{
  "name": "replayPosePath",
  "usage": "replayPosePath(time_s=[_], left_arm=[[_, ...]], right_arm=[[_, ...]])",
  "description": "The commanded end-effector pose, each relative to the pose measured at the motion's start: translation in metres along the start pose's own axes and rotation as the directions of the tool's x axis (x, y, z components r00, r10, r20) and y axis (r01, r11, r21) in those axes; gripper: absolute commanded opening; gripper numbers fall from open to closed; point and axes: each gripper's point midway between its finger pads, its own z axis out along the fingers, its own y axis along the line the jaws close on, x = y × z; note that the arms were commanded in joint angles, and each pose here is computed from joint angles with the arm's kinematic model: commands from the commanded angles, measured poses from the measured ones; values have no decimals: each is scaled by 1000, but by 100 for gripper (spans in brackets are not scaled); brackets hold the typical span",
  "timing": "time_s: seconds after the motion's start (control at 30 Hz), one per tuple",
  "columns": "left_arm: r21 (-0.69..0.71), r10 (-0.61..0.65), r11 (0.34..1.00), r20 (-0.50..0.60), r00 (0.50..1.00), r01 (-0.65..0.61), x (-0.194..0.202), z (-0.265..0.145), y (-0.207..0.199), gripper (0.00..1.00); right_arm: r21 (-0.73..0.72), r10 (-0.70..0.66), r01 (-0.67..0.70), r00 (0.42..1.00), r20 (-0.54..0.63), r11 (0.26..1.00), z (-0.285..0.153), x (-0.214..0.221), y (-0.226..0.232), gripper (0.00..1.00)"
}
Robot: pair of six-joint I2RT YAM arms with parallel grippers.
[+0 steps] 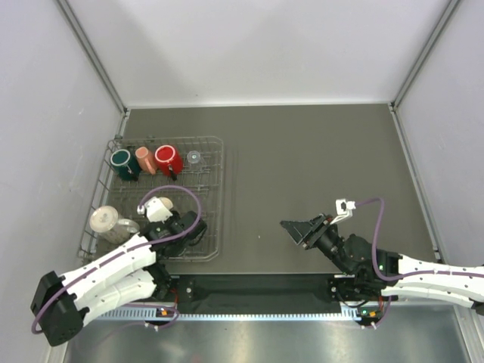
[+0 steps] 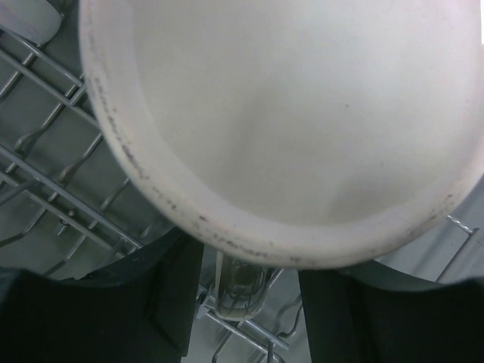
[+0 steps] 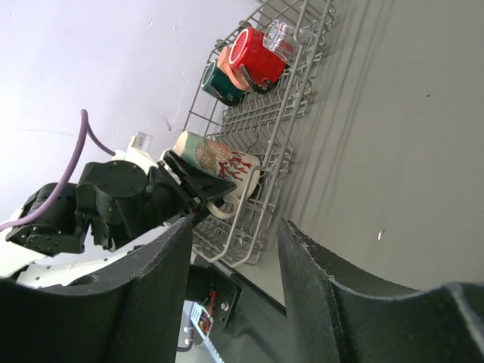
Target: Load the cups into the dish rack
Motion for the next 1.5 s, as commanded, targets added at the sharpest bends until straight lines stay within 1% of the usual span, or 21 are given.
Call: replayPosePath(time_s=[0.0,0.37,0.5,0.6,0.63,0.67,0.77,0.8,0.83,0.87,0.93,0.97,1.0,1.03,1.13,1.2,1.23,1.3,1.33,1.37,1.47], left_arm=[[24,-34,999,12,999,34,-7,-5,-4,57],[213,-130,964,-158,979,162,-24,-60,-36,70],[386,-132,892,-278,951,236,-26,-94,-62,75],[592,-79,747,-372,925,302,-25,-132,-92,75],[678,-50,671,-362,931,300,-31,-148,-101,75],[766,-20,549,-389,921,335,-37,-174,-119,77],[887,48,337,-349,936,314,-40,-206,-140,80],[924,99,213,-343,934,316,-41,-231,-148,83],[938,142,185,-319,937,292,-36,-235,-153,83],[952,189,107,-303,934,287,-35,-251,-157,84],[957,265,86,-289,920,277,-23,-255,-166,84],[959,290,62,-284,914,278,-21,-259,-168,84],[959,317,-22,-261,912,282,-22,-274,-170,83],[956,326,-42,-260,909,289,-20,-276,-173,83],[938,334,-162,-240,911,307,-21,-292,-171,84],[926,343,-194,-244,907,323,-17,-294,-169,84],[905,342,-261,-238,909,335,-22,-306,-165,84],[876,365,-277,-285,886,396,-13,-304,-158,84],[845,345,-362,-271,899,394,-21,-317,-152,84],[836,359,-354,-293,886,420,-11,-309,-147,84],[771,348,-439,-327,878,462,-13,-315,-127,85]], right_arm=[[-40,33,-33,999,0,999,-2,-3,13,49],[-27,26,-26,1000,-10,999,-2,-3,15,49],[35,-7,7,1000,-20,999,-5,-6,6,49],[138,-46,49,999,-27,989,-10,-11,-10,49],[189,-80,87,996,-42,978,-14,-10,-23,49],[195,-85,90,996,-34,977,-15,-16,-21,49],[245,-149,156,988,-47,957,-22,-23,-29,52],[260,-163,170,985,-50,950,-23,-26,-31,53],[278,-176,182,983,-46,943,-25,-29,-33,55],[313,-205,215,977,-68,925,-30,-31,-40,61],[371,-193,201,979,-59,906,-36,-37,-49,73],[412,-209,223,975,-80,883,-43,-39,-58,86],[440,-207,222,975,-83,870,-46,-40,-64,93],[466,-172,178,984,-56,867,-49,-42,-67,99],[517,-138,144,989,-49,844,-56,-41,-80,100],[547,-123,129,991,-49,827,-60,-37,-90,100],[552,-101,108,994,-43,827,-60,-35,-92,100],[559,-98,110,994,-51,822,-61,-31,-97,100],[566,-84,95,995,-45,819,-62,-29,-99,100],[572,-81,92,996,-45,815,-63,-27,-104,100],[568,-78,102,995,-67,817,-63,-18,-111,99]])
